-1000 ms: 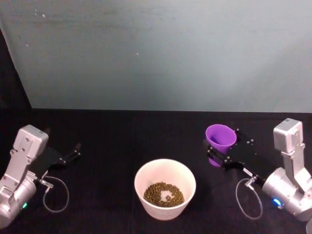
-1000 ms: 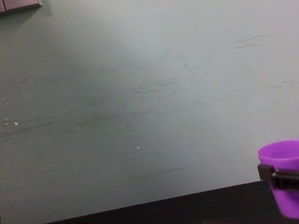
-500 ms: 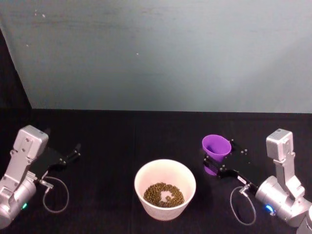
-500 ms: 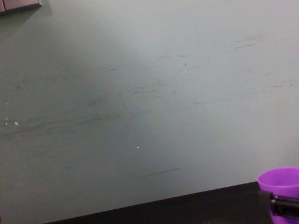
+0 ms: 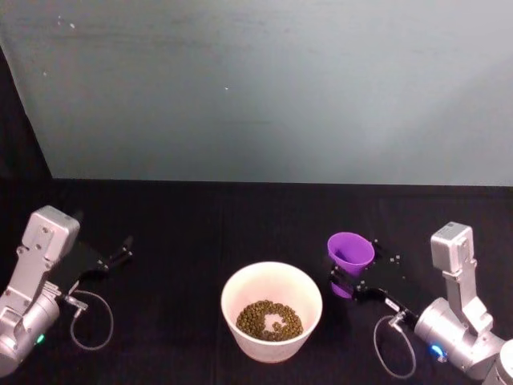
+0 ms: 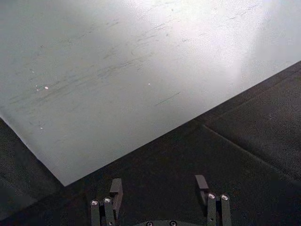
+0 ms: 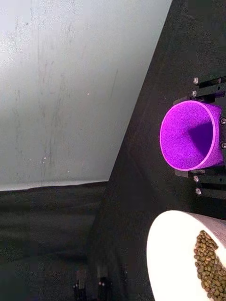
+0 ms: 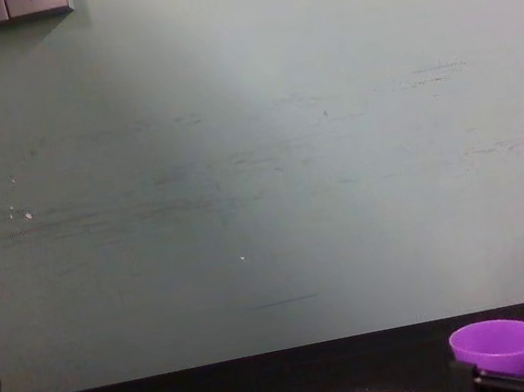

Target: Pick up the cup and pour the mung beans from the cup into the bowl.

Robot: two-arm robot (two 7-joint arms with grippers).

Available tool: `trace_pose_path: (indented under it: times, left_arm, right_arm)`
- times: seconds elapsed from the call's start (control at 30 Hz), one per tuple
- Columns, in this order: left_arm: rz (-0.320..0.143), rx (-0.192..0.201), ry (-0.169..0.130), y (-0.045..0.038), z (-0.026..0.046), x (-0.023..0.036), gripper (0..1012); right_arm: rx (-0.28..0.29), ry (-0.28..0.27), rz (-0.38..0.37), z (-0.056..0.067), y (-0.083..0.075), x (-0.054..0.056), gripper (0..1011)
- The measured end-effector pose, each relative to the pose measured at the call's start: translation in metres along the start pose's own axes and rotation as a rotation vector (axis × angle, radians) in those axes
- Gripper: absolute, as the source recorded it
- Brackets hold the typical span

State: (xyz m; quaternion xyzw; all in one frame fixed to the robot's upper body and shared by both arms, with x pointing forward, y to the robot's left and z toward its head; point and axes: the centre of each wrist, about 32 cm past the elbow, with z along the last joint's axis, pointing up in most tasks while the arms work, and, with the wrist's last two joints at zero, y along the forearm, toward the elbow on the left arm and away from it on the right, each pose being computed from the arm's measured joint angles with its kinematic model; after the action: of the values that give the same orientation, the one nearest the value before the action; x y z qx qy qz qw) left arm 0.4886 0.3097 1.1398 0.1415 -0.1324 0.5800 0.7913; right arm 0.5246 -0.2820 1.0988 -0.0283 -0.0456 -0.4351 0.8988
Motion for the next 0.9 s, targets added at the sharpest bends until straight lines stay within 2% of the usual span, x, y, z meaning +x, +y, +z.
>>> trace_pose_path:
  times: [0.3,0.6,0.9]
  left_arm:
    - [0.0,0.0,0.0,0.0,0.0,0.0,1003]
    - [0.0,0.0,0.0,0.0,0.0,0.0,1003]
    - [0.0,0.0,0.0,0.0,0.0,0.0,1004]
  right_arm:
    - [0.004,0.032,-0.002,-0.0096,-0.0009,0.0009,747]
    - [0.006,0.031,-0.001,-0.0091,-0.0006,0.001,751]
    - [0.006,0.028,0.0,-0.0086,-0.0005,0.0009,966]
